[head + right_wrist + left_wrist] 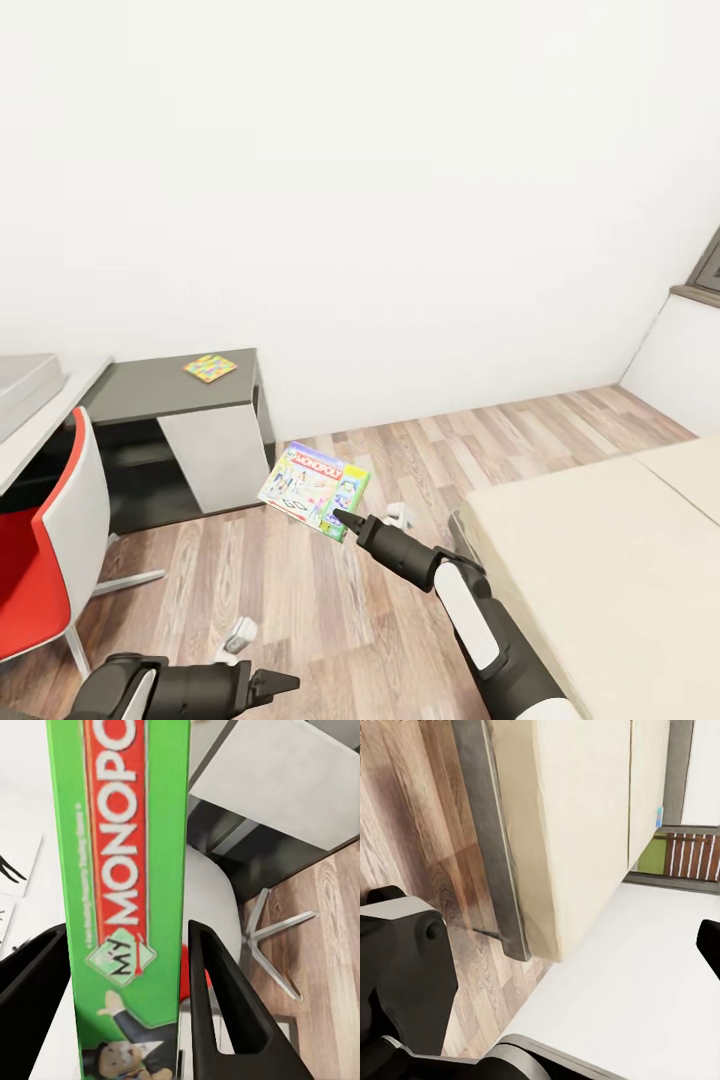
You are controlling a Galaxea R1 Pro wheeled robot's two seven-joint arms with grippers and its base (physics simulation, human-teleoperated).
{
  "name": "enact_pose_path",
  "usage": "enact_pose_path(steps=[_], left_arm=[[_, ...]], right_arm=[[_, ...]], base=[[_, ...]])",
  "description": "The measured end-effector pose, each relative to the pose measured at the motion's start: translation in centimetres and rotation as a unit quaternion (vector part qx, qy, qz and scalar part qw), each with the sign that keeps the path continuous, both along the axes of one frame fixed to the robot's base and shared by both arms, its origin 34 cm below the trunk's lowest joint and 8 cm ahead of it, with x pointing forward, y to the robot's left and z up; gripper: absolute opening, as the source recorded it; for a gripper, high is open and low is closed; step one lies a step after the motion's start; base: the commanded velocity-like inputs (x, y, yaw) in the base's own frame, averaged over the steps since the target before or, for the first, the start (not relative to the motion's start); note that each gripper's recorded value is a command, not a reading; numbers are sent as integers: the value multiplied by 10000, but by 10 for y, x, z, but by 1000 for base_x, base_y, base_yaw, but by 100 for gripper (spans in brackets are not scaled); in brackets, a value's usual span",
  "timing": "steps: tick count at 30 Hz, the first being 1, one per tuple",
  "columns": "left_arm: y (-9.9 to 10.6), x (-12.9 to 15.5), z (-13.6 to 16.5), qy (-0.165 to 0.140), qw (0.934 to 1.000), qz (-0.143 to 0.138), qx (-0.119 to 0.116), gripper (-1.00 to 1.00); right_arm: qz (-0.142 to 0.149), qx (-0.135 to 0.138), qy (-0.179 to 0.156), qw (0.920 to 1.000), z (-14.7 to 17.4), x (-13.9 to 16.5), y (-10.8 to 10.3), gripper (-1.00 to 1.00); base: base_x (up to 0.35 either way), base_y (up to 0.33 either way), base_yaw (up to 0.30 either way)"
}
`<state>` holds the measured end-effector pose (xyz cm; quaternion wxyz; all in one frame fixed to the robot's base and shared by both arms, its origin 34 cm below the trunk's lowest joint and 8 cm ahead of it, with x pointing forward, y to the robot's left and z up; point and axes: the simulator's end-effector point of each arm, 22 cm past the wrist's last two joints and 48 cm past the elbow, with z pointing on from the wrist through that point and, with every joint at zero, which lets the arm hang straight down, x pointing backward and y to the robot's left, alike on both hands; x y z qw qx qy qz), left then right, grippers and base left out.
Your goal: Put all the toys in the child's room - the three board games (two on the bed and one on the table), the two jigsaw puzzles on the table, and the tennis ball on the table - inside the toy box on the table in the child's room.
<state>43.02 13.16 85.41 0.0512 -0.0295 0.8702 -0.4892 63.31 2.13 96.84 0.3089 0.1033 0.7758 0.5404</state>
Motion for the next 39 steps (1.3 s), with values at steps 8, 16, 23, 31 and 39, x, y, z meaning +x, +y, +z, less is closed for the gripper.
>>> enact_pose_path(steps=[8, 16, 23, 31, 39], left_arm=[[0, 1, 1, -26, 10000, 1, 8, 100], [1, 1, 1, -48, 10000, 2, 25, 100], [1, 2, 2, -66, 10000, 13, 26, 100], [1, 2, 3, -75, 10000, -2, 32, 100], [-2, 1, 3, -80, 10000, -31, 16, 100]], right_arm=[[-4, -5, -11, 10000, 1, 0, -1, -100], [2, -7, -29, 10000, 3, 0, 0, -100], [2, -6, -43, 10000, 4, 0, 1, -100], [3, -10, -59, 10000, 6, 0, 0, -100], [58, -56, -89, 9999, 17, 3, -1, -100]], base=[[9, 0, 247], [205, -29, 279], [311, -27, 282], [315, -89, 282], [100, -57, 283]])
